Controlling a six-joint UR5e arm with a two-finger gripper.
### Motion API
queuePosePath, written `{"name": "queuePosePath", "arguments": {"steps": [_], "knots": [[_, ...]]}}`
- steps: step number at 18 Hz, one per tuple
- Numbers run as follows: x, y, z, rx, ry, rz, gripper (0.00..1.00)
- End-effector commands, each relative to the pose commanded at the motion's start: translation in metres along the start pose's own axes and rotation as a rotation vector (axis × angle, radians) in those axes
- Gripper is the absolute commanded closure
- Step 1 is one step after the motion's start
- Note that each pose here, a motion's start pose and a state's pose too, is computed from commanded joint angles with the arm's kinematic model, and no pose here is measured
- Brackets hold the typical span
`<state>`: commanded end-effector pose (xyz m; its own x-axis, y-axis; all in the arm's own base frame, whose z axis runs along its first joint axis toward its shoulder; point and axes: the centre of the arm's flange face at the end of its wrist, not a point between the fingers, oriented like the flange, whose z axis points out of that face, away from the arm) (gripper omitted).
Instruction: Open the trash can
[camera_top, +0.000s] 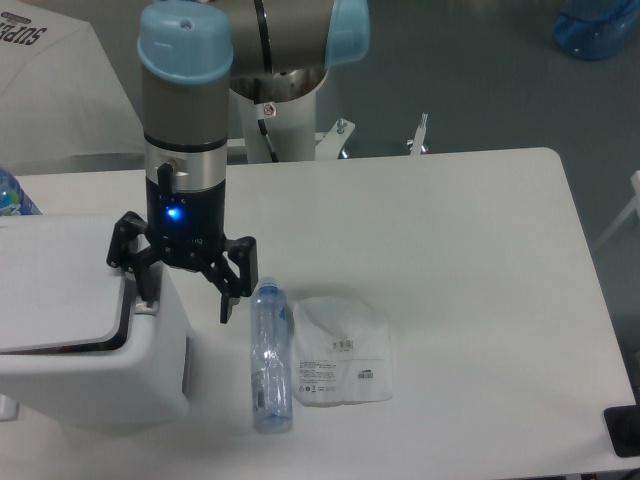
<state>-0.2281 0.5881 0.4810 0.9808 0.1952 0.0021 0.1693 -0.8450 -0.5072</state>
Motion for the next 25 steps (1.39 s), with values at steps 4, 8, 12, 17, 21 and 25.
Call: {"name": "queuePosePath", "arguments": {"steps": [4, 8, 12, 17, 21, 25], "knots": [[-0.002, -0.006, -0.01, 0.037, 0.04, -0.005, 0.0], [-0.033, -0.003, -0.036, 0.097, 0.066, -0.056, 0.0], [-0.05, -0.003, -0.054, 0.115, 0.023, -0.074, 0.0], [-0.084, -0.001, -0.064, 0.124, -0.018, -0.094, 0.0], [-0.101, 0.011, -0.054, 0.053, -0.096, -0.033, 0.0], [-0.111, 0.017, -0.052, 0.01, -0.128, 0.011, 0.0]]}}
